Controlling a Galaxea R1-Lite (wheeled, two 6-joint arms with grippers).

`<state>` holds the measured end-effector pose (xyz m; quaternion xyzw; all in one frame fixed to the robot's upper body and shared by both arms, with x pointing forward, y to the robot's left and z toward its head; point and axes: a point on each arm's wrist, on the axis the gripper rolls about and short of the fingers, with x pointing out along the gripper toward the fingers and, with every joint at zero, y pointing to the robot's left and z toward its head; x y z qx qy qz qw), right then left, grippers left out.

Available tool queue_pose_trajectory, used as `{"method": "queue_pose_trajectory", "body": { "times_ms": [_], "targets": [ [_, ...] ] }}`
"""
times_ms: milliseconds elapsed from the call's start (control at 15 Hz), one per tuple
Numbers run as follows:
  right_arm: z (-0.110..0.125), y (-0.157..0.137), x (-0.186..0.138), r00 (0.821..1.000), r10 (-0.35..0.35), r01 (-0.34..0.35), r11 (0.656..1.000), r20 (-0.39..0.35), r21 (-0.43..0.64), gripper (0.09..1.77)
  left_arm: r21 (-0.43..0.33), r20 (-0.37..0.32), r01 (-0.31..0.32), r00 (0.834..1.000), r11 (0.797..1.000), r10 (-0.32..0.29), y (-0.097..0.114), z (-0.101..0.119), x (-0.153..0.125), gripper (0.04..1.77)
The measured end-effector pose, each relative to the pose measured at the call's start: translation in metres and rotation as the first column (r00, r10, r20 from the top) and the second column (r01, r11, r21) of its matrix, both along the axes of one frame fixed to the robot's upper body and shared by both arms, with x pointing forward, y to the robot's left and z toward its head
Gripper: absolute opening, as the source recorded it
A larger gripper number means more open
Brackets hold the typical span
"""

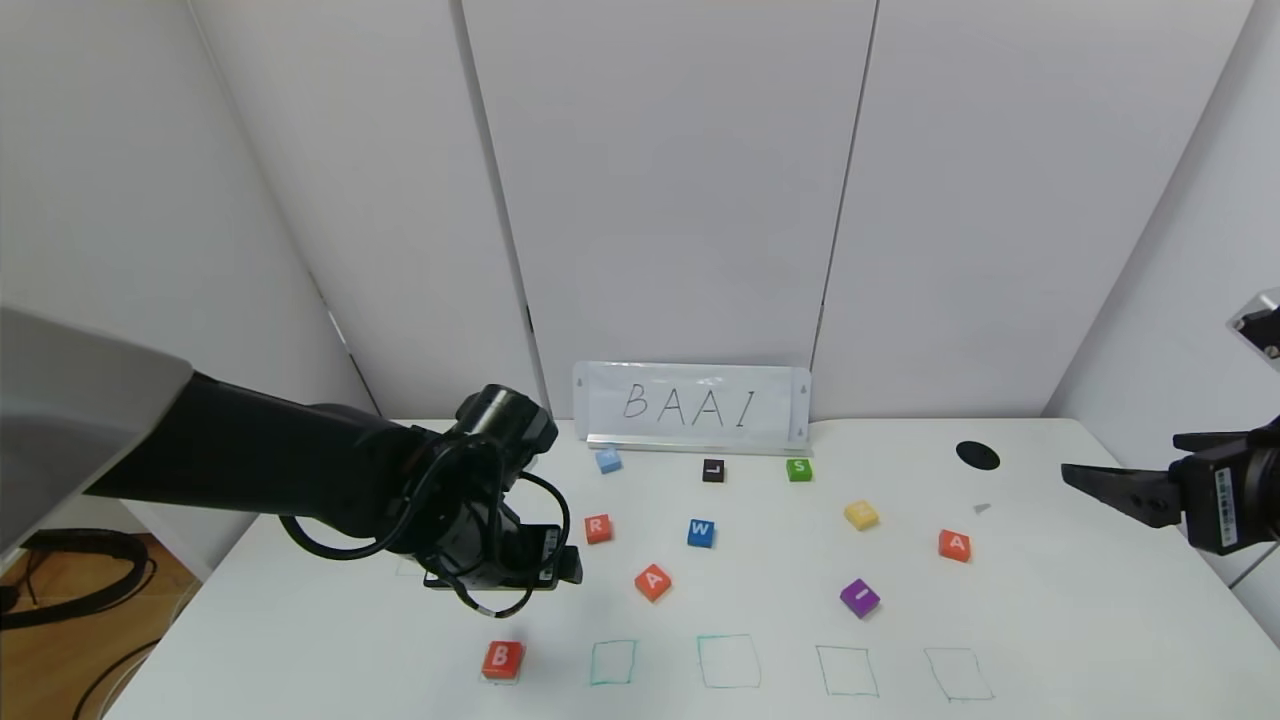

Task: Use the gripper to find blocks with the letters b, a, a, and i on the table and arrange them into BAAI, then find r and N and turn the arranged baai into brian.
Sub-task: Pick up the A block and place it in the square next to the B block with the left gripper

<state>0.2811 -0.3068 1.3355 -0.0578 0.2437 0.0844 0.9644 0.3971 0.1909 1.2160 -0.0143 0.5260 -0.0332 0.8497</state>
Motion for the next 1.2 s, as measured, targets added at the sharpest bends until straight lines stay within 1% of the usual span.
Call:
{"method": "queue_pose_trajectory", "body": {
  "times_ms": [133,200,333,533,667,800,867,1000,1067,1200],
  "targets": [
    [-0.001,0.002,-0.001,1.0,0.002,-0.002,1.0,-0.002,-0.006,1.71,0.013,-0.016,0.028,0.999,1.0,-0.028,-0.006,0.012,0.002,1.68],
    [-0.001,0.002,-0.002,1.0,-0.002,0.002,1.0,0.001,-0.009,1.71,0.021,-0.02,0.057,0.998,0.998,-0.057,-0.012,0.016,0.003,1.68],
    [0.0,0.002,-0.002,1.0,-0.001,0.001,1.0,0.003,-0.008,1.71,0.042,-0.005,0.138,0.99,0.99,-0.138,-0.023,0.019,0.006,1.69],
    [-0.001,0.004,-0.003,1.0,0.008,-0.008,1.0,0.001,-0.01,1.71,0.076,-0.004,0.245,0.969,0.967,-0.245,-0.033,0.013,0.01,1.7],
    [-0.003,0.007,-0.005,1.0,0.026,-0.026,1.0,-0.004,-0.011,1.71,0.105,-0.001,0.313,0.949,0.944,-0.314,-0.039,0.01,0.014,1.7],
    [-0.004,0.01,-0.007,1.0,0.022,-0.023,0.999,-0.004,-0.025,1.71,0.124,0.003,0.387,0.921,0.914,-0.39,-0.042,0.009,0.02,1.7],
    [-0.004,0.012,-0.007,1.0,0.012,-0.012,0.999,-0.002,-0.037,1.71,0.12,0.0,0.433,0.9,0.893,-0.436,-0.043,0.008,0.022,1.7],
    [-0.006,0.017,-0.009,1.0,0.005,-0.005,0.998,0.0,-0.057,1.71,0.126,-0.006,0.524,0.849,0.842,-0.528,-0.043,0.004,0.027,1.7],
    [-0.006,0.019,-0.011,1.0,0.011,-0.011,0.998,0.0,-0.06,1.71,0.128,-0.005,0.559,0.826,0.819,-0.563,-0.043,0.003,0.031,1.7],
    [-0.006,0.021,-0.012,1.0,0.021,-0.021,0.998,0.003,-0.059,1.71,0.131,-0.001,0.605,0.792,0.785,-0.61,-0.045,0.0,0.039,1.71]
  ]
}}
